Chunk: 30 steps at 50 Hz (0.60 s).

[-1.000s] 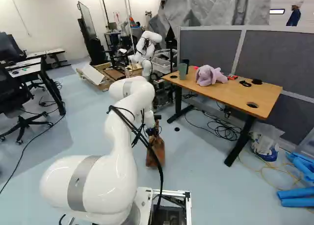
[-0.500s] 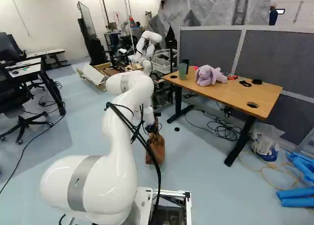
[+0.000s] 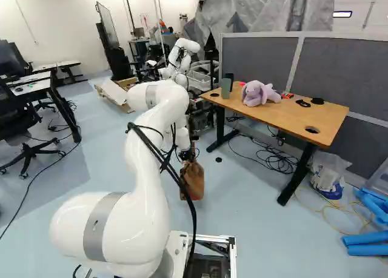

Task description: Pick up the bag on the ground and place it on the table

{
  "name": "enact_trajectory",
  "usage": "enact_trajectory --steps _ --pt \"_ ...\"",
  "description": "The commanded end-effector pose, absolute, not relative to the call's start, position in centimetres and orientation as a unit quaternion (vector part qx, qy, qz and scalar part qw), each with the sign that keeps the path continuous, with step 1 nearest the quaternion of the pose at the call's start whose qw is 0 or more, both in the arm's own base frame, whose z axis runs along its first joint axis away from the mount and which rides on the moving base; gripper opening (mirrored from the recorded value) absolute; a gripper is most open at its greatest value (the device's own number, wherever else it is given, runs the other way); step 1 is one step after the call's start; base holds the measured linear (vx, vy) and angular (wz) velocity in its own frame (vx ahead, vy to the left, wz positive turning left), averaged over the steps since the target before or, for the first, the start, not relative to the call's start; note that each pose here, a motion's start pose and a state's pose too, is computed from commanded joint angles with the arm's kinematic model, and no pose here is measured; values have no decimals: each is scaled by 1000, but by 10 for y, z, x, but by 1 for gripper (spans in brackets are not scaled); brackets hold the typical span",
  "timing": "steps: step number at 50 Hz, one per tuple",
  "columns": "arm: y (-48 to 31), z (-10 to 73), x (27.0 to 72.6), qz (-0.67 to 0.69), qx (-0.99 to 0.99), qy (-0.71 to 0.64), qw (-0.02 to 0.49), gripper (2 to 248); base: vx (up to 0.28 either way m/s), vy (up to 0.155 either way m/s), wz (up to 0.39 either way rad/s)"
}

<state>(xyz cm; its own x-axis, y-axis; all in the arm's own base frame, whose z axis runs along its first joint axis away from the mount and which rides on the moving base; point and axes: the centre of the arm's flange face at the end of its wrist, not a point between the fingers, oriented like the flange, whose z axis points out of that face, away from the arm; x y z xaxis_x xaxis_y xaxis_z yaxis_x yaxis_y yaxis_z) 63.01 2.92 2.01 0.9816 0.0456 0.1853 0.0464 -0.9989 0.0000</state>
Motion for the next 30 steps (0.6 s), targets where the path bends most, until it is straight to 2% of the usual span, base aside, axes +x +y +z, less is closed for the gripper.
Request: enact_trajectory --steps 30 --pt "29 65 626 -105 -994 -23 2 21 0 0 0"
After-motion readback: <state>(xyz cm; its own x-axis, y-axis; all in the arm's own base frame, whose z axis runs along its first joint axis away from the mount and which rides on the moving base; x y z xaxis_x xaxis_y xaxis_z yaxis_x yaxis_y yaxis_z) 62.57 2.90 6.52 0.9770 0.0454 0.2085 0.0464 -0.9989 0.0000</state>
